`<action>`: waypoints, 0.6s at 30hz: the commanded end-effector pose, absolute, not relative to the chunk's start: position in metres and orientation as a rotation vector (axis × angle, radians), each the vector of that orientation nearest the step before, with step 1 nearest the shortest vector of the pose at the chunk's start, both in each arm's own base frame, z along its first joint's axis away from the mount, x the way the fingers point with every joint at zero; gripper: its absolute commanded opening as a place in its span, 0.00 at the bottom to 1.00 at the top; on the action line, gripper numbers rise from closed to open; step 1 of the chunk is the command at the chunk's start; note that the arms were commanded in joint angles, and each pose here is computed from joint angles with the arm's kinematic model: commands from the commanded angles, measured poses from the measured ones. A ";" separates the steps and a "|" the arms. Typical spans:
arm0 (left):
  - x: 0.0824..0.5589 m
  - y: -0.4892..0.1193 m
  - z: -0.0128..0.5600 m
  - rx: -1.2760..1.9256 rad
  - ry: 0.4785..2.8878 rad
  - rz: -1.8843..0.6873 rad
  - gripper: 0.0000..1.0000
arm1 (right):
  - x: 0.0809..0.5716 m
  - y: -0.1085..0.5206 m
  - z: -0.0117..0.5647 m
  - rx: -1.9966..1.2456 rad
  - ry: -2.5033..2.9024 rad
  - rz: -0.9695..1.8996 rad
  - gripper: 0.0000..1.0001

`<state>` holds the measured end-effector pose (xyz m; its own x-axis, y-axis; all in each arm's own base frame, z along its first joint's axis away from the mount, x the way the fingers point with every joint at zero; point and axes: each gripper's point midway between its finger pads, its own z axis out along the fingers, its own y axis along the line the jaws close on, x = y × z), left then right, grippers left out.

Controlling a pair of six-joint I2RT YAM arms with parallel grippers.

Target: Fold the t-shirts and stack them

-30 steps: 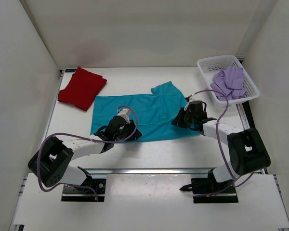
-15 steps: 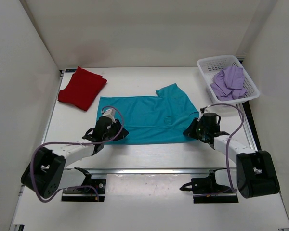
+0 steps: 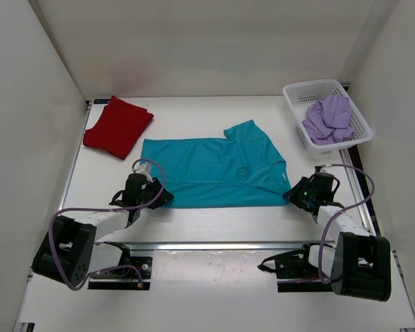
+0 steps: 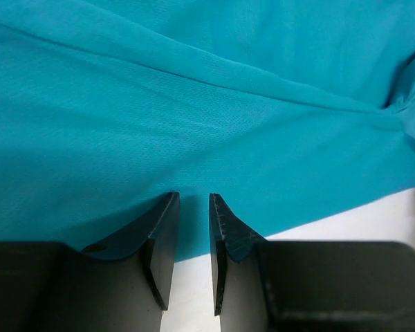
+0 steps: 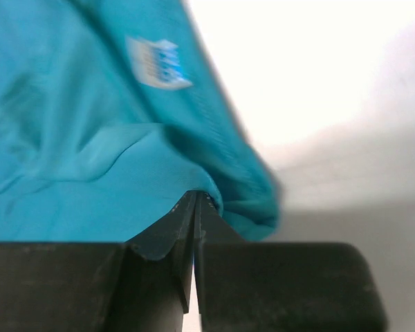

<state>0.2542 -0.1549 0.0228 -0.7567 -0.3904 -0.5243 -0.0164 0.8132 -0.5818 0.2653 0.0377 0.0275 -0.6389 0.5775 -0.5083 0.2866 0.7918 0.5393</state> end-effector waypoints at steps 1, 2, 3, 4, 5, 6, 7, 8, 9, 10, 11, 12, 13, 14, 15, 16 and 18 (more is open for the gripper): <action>0.254 -0.149 0.030 -0.337 2.310 -0.822 0.36 | 0.261 0.036 0.018 0.672 2.299 0.544 0.00; 0.250 -0.146 0.026 -0.344 2.322 -0.808 0.36 | 0.260 0.036 0.018 0.672 2.302 0.532 0.00; 0.249 -0.146 0.028 -0.344 2.310 -0.814 0.36 | 0.260 0.036 0.019 0.680 2.300 0.530 0.00; 0.245 -0.144 0.024 -0.361 2.320 -0.819 0.37 | 0.259 0.037 0.020 0.684 2.301 0.545 0.00; 0.244 -0.146 0.027 -0.354 2.310 -0.839 0.36 | 0.258 0.035 0.021 0.699 2.300 0.536 0.00; 0.242 -0.142 0.024 -0.369 2.323 -0.820 0.37 | 0.262 0.037 0.031 0.670 2.275 0.547 0.00; 0.246 -0.143 0.031 -0.344 2.300 -0.813 0.36 | 0.264 0.036 0.039 0.659 2.259 0.541 0.00; 0.245 -0.146 0.038 -0.321 2.294 -0.801 0.36 | 0.267 0.040 0.049 0.630 2.245 0.539 0.00; 0.249 -0.152 0.053 -0.262 2.257 -0.776 0.36 | 0.273 0.045 0.066 0.587 2.207 0.526 0.00; 0.255 -0.148 0.059 -0.262 2.245 -0.703 0.36 | 0.278 0.057 0.086 0.512 2.168 0.540 0.00; 0.255 -0.166 0.079 -0.174 2.200 -0.718 0.37 | 0.280 0.061 0.096 0.493 2.139 0.508 0.00; 0.252 -0.173 0.083 -0.133 2.191 -0.686 0.38 | 0.280 0.075 0.102 0.435 2.143 0.497 0.01; 0.254 -0.177 0.089 -0.127 2.185 -0.687 0.39 | 0.278 0.089 0.103 0.385 2.159 0.511 0.01; 0.252 -0.184 0.090 -0.106 2.184 -0.707 0.38 | 0.279 0.094 0.098 0.382 2.177 0.507 0.00; 0.252 -0.189 0.086 -0.096 2.197 -0.723 0.38 | 0.276 0.109 0.095 0.332 2.195 0.559 0.00; 0.251 -0.195 0.079 -0.092 2.221 -0.743 0.38 | 0.276 0.114 0.083 0.331 2.236 0.581 0.00; 0.249 -0.204 0.065 -0.063 2.279 -0.742 0.37 | 0.274 0.133 0.073 0.279 2.275 0.667 0.00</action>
<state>0.2494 -0.2024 0.0879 -0.6969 -0.2956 -0.6535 0.1975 0.7968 -0.5710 0.2739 0.1227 0.0910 -0.6631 0.3913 -0.6381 -0.0086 0.8484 0.5292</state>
